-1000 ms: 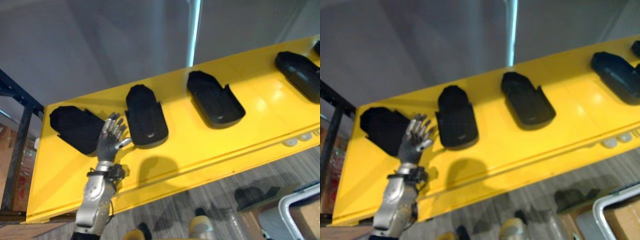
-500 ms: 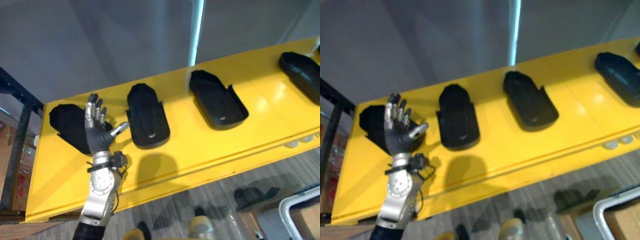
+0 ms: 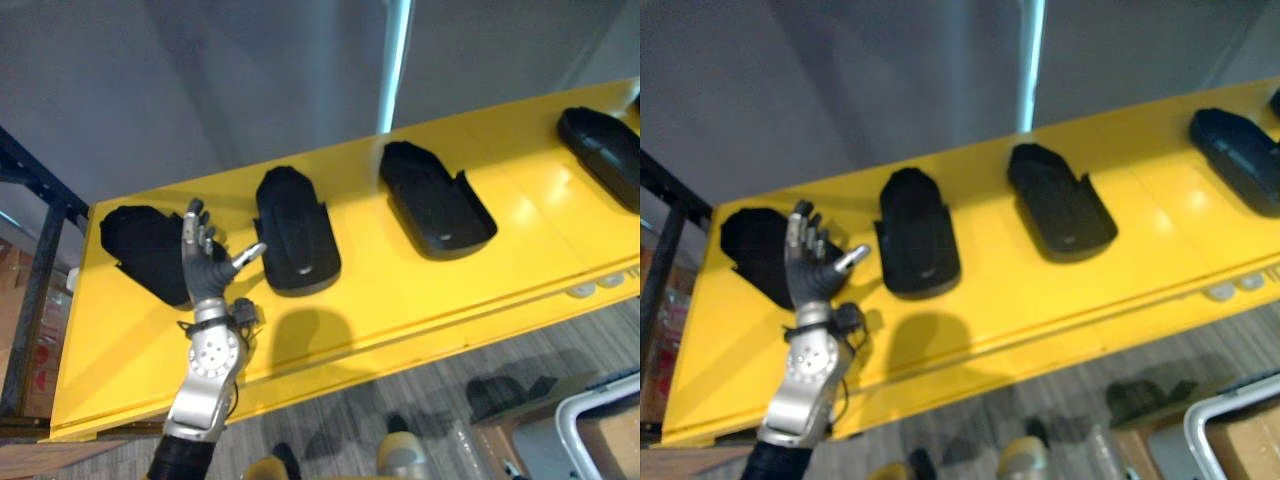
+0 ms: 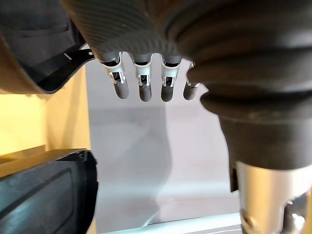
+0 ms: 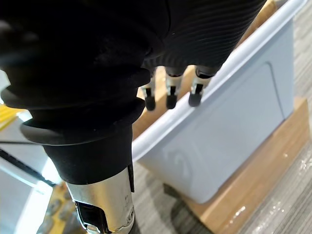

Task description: Walk over and take plastic housings, then place them on the shelf

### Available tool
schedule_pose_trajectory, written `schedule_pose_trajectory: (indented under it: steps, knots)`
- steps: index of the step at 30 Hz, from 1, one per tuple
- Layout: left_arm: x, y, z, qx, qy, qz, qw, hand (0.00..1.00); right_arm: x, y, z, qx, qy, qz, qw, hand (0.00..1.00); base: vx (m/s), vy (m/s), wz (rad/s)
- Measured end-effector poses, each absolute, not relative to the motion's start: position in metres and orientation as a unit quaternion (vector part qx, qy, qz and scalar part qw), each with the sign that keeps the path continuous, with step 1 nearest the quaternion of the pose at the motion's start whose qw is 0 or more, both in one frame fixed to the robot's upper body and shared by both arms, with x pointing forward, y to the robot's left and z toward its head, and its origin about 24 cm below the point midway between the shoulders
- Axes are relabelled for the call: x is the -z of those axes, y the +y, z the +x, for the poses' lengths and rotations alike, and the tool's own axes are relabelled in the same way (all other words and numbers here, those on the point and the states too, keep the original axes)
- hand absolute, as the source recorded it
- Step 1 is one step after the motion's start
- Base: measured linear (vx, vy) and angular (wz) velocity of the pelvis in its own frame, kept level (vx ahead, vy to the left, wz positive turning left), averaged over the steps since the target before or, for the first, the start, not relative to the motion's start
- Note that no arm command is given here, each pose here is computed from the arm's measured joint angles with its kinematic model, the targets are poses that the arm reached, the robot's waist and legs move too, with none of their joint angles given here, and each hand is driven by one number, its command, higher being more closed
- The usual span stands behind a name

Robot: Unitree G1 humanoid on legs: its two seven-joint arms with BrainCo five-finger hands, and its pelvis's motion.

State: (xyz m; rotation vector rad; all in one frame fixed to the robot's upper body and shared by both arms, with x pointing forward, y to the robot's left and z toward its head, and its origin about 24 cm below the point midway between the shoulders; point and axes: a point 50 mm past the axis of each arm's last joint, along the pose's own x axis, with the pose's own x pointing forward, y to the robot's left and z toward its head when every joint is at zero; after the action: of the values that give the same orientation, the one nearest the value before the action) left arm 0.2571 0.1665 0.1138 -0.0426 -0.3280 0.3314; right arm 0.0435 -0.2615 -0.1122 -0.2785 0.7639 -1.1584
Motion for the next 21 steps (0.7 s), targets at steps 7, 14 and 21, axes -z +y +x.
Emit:
schedule_pose_trajectory:
  steps: [7, 14, 21]
  knots:
    - [-0.103, 0.17, 0.263, -0.154, -0.123, 0.001, 0.98, 0.0, 0.112, -0.262, 0.044, 0.532, 0.351, -0.128, 0.76, 0.0, 0.0, 0.0, -0.01]
    - [-0.104, 0.173, 0.271, -0.152, -0.11, 0.008, 0.982, 0.0, 0.112, -0.265, 0.042, 0.536, 0.357, -0.124, 0.754, 0.0, -0.01, 0.012, -0.07]
    - [-0.108, 0.179, 0.277, -0.157, -0.112, -0.007, 0.981, 0.0, 0.126, -0.262, 0.04, 0.46, 0.396, -0.003, 0.795, 0.0, 0.0, 0.002, 0.0]
